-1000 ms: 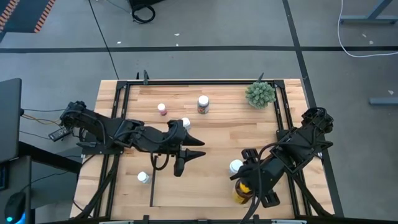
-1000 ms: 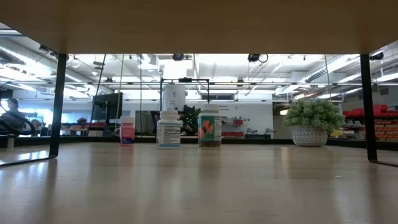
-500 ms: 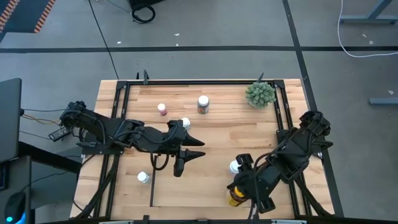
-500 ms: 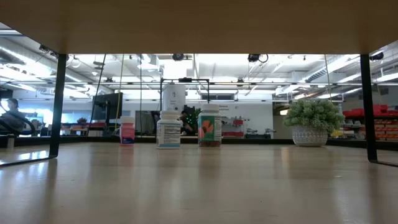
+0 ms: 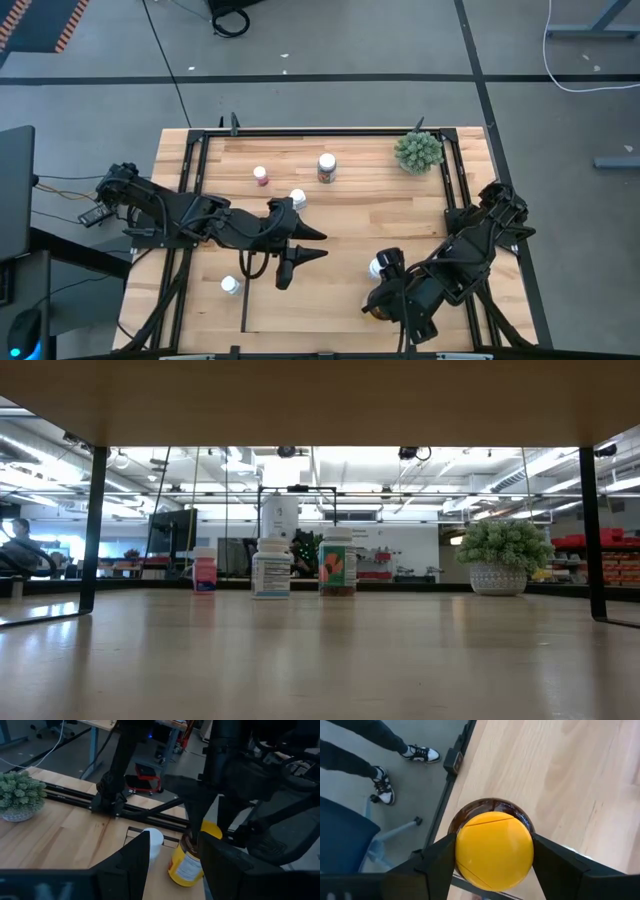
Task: Pick and place medicine bottles onto shelf by color
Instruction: Put the yellow medicine bottle on the shelf
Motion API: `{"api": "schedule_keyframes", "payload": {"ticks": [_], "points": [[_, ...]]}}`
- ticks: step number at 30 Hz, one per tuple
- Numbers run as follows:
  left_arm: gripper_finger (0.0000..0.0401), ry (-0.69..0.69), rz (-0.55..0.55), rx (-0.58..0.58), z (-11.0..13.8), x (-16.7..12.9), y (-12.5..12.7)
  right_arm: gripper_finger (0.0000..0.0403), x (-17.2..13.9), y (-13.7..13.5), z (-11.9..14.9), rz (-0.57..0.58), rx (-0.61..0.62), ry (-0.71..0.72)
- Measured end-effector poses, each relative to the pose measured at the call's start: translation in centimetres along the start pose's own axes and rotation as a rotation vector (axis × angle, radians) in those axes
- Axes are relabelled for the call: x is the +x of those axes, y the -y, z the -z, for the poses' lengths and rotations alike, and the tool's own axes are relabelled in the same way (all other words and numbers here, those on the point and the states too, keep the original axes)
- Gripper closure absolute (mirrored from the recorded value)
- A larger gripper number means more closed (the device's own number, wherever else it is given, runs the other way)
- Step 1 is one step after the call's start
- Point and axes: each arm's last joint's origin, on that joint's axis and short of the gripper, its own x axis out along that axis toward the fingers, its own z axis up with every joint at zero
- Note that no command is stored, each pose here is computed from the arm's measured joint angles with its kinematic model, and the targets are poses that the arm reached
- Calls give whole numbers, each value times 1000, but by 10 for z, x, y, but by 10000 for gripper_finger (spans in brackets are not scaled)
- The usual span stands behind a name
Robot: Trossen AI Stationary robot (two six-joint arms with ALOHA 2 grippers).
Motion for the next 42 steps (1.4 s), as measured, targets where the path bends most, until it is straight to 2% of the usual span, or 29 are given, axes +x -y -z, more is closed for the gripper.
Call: {"api": "schedule_keyframes", "payload": {"ticks": [18,31,36,42], "points": [[229,-2,5,1,1,-1,2,151,0,-1,1,-37,18,-19],[229,-10,26,6,4,-3,8,107,0,-1,1,-37,67,-19],[229,-11,30,-4,4,-4,9,105,-3,-1,1,-49,146,-19],[229,-13,36,-10,5,-5,11,105,-6,-8,3,-122,310,-57]]}}
